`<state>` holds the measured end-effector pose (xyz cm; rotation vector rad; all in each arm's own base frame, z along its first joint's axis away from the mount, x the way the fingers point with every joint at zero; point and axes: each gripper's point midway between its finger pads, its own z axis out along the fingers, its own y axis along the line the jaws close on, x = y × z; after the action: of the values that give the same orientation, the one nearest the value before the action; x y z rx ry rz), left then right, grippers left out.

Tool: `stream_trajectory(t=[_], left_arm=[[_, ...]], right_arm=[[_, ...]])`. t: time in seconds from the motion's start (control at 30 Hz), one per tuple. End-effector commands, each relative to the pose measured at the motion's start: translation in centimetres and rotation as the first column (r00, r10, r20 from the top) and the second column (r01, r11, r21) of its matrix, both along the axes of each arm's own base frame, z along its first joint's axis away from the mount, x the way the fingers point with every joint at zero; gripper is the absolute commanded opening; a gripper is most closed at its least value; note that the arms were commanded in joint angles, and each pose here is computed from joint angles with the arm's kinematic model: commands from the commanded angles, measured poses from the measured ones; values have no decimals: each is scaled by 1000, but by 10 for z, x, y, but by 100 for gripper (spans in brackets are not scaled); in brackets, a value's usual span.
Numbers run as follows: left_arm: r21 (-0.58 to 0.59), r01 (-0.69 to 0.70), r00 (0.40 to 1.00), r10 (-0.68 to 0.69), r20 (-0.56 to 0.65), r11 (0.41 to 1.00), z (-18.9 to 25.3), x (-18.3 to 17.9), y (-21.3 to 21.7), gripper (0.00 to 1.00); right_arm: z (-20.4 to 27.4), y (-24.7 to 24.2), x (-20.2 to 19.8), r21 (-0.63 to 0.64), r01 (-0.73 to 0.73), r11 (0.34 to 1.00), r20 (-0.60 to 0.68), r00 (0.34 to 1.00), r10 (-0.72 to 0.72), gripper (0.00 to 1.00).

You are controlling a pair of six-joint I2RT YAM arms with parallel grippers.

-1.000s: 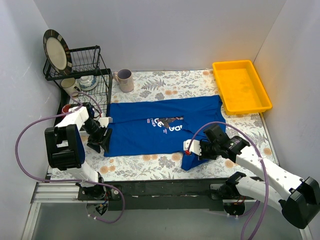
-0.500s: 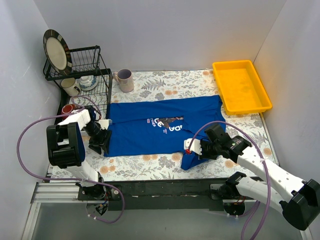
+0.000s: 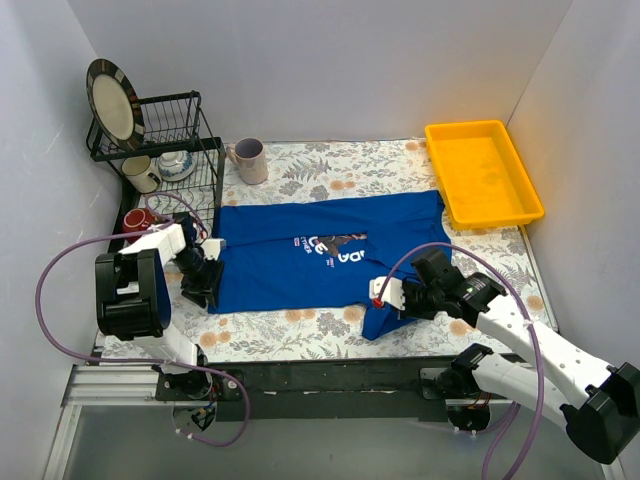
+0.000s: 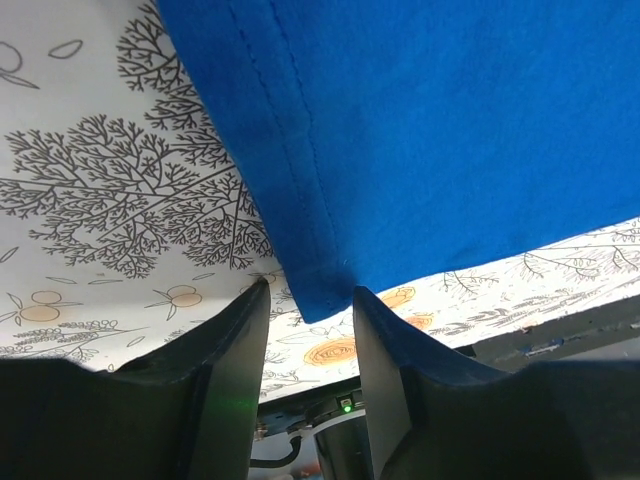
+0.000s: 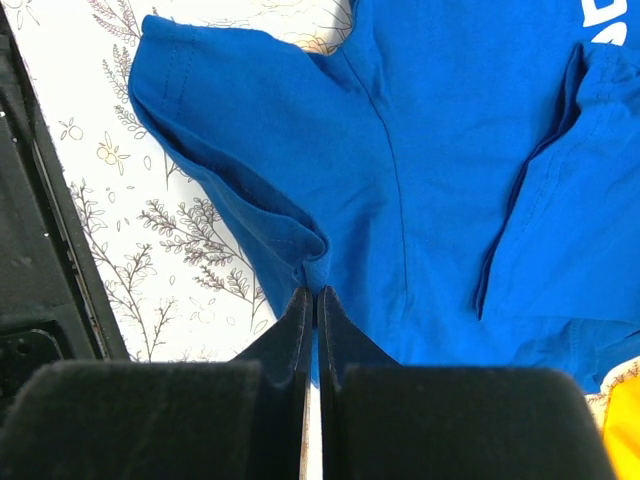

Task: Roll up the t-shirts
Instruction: Fold the T-shirt at the center of the board.

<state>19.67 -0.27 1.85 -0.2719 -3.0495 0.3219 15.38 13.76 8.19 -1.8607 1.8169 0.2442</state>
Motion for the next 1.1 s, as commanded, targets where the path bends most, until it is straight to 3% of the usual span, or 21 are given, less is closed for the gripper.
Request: stream_trajectory(t=[0.0, 0.4, 0.6, 0.67, 0.87, 1.07], left_arm=[[5, 45, 999, -45, -26, 999, -3, -18, -4, 38], [-9, 59, 996, -59, -63, 998, -8, -32, -13, 33], [5, 75, 994, -74, -79, 997, -6, -38, -14, 8], [11, 80, 995, -79, -61, 997, -2, -31, -13, 0], [-49, 70, 997, -68, 41, 996, 24, 9, -24, 0], [-91, 72, 991, -61, 118, 993, 46, 38, -32, 0]], right_arm=[[4, -2, -5, 15, 14, 1000, -11, 1000, -13, 1], [4, -2, 0, 10, 25, 1000, -4, 1000, -25, 1], [9, -12, 3, -24, 79, 997, 15, 997, -78, 1], [16, -18, 3, -30, 99, 995, 22, 995, -98, 1], [44, -32, 12, -14, 185, 983, 124, 976, -182, 1], [69, -51, 50, 23, 335, 942, 247, 911, -330, 1]])
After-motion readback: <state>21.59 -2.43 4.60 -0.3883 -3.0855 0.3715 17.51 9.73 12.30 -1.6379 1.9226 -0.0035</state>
